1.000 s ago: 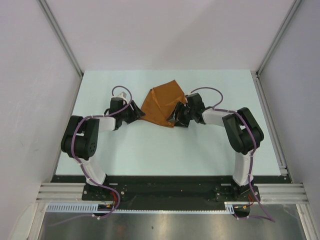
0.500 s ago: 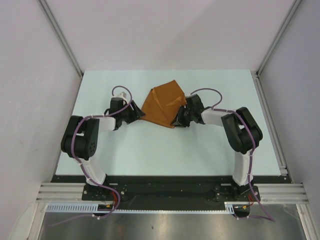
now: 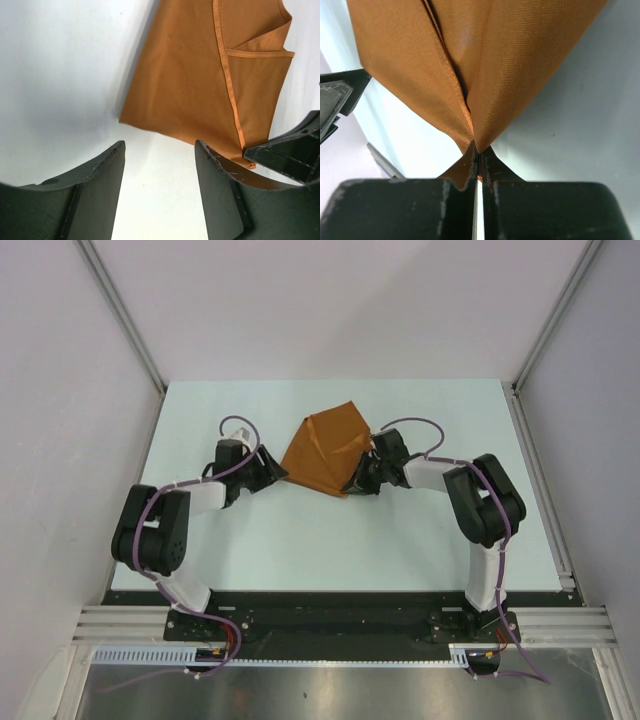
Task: Fold the napkin, place the utensils inside, and roll it up
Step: Fold the napkin, then roll the napkin with the utensil
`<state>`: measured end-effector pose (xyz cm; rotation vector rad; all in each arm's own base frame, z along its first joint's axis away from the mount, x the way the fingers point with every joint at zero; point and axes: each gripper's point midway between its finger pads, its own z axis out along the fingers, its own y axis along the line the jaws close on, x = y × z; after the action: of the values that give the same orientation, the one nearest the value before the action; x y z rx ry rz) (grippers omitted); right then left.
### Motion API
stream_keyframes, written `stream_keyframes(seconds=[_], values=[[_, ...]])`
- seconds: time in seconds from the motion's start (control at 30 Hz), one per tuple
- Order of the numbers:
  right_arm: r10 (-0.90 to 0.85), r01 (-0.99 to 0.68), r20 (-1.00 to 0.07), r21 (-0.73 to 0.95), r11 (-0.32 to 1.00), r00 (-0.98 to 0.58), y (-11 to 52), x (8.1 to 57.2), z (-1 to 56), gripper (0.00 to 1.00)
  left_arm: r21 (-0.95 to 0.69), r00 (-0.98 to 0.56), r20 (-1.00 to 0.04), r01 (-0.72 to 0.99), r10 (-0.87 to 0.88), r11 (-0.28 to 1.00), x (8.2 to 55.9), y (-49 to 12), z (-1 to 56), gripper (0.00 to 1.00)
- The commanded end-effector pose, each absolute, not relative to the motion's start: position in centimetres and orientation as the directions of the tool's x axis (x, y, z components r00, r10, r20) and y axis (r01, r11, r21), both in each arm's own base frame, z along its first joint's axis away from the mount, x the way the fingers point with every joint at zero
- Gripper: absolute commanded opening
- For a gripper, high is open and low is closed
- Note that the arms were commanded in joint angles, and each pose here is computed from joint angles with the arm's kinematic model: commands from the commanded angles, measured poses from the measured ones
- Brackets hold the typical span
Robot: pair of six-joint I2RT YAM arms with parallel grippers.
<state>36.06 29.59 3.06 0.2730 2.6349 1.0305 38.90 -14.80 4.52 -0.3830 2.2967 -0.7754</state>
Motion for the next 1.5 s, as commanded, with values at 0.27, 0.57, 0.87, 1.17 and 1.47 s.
stream_keyframes(seconds=[0.27,0.57,0.87,1.17,1.47], values=[[0.180,0.052,-0.108,0.706,0.706,-0.978,27.5,29.3,5.0,0.00,-0.657,-0.723,-0.513,-0.017,-0.463,0.754,34.2,-14.7,6.1,0.63],[0.139,0.087,-0.027,0.661,0.746,-0.990,24.7,22.0,3.5,0.00,-0.705,-0.780,-0.441,-0.005,-0.444,0.709,27.7,-16.0,4.7,0.63],[0.153,0.142,0.036,0.625,0.768,-0.988,22.5,18.0,1.4,0.00,-0.731,-0.815,-0.393,-0.004,-0.426,0.682,24.2,-18.0,3.1,0.59],[0.149,0.138,0.036,0.623,0.770,-0.988,22.4,18.4,1.2,0.00,-0.778,-0.842,-0.335,-0.006,-0.422,0.629,22.9,-19.4,2.3,0.52],[0.147,0.137,0.033,0.608,0.782,-0.989,22.0,18.2,1.3,0.00,-0.797,-0.783,-0.393,0.029,-0.482,0.603,22.0,-18.4,4.2,0.68]])
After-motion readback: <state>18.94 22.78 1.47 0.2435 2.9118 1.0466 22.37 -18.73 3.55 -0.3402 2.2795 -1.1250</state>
